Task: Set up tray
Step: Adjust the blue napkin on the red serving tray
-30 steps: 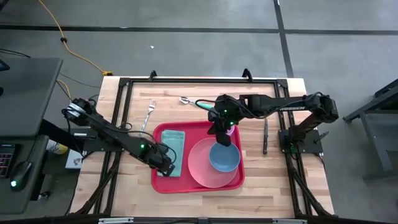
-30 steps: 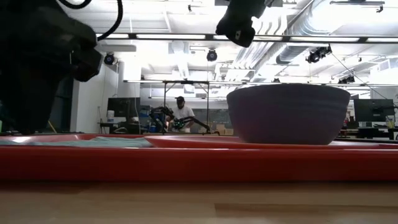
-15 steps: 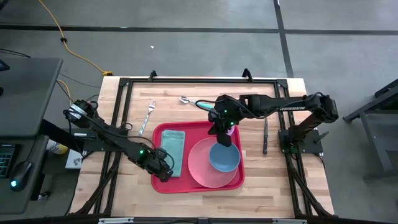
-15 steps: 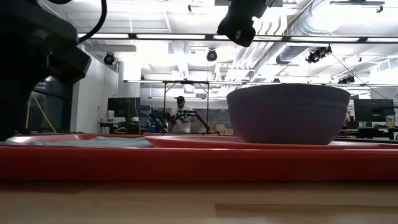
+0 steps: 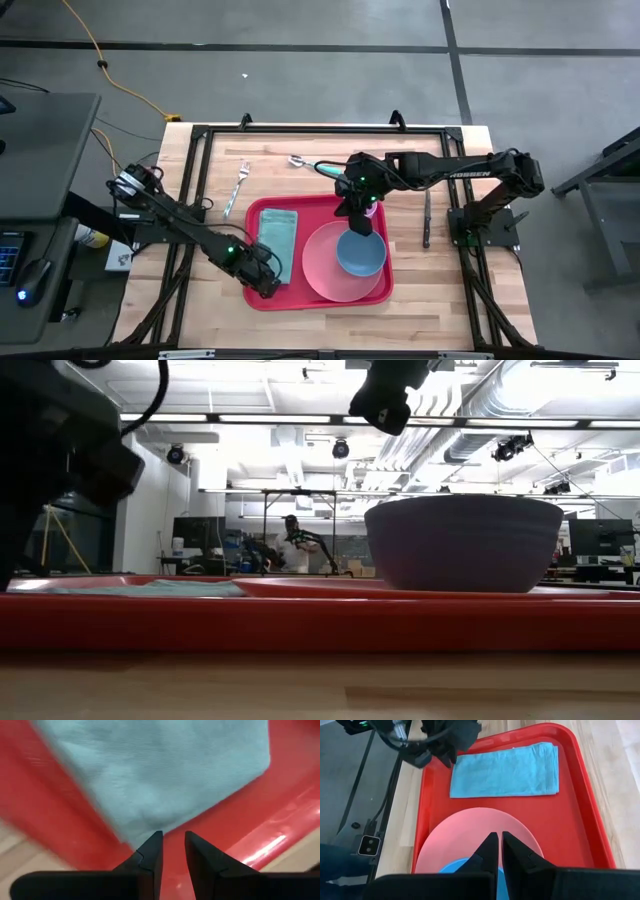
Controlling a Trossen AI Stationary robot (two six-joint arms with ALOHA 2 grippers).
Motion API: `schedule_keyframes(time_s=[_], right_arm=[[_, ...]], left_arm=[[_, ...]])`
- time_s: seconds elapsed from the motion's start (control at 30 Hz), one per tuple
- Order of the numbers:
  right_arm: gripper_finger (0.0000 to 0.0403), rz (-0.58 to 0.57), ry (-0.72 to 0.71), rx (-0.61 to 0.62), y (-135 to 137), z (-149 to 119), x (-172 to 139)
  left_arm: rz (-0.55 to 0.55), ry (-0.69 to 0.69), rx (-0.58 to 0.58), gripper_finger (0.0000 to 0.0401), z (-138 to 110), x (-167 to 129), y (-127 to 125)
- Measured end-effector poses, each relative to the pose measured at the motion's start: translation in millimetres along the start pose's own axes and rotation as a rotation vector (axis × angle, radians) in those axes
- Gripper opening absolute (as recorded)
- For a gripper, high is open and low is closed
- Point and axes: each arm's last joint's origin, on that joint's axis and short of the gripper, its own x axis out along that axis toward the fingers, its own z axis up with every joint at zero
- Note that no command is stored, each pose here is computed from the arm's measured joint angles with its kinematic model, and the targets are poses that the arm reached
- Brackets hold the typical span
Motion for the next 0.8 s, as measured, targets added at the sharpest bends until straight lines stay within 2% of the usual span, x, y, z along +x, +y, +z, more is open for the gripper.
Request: schedule_keyframes(time_s=[0.07, 0.3, 0.53, 0.67, 0.8], right_arm=[[0.0, 0.0, -0.001, 0.0, 0.0, 0.1, 0.0], [0.0, 0.0, 0.0, 0.0, 0.1, 0.0, -0.3], [0.0, -0.003, -0.001, 0.0, 0.0, 0.0, -0.3], [0.0, -0.002, -0.004, -0.001, 0.1, 0.4, -0.3], [0.0, -0.002, -0.007, -0.001, 0.1, 0.7, -0.3]], left_arm=[[0.008, 0.003, 0.001, 0.0111, 0.1, 4.2, 0.3], [-0.107, 0.03, 0.014, 0.0111, -0.4, 17.4, -13.9], [-0.203, -0.055, 0.087, 0.0111, 0.9, 5.9, -34.5], [-0.136, -0.122, 0.086, 0.0111, 2.6, -1.1, -34.9], [0.043, -0.159, 0.051, 0.0111, 3.9, -5.9, -23.3]])
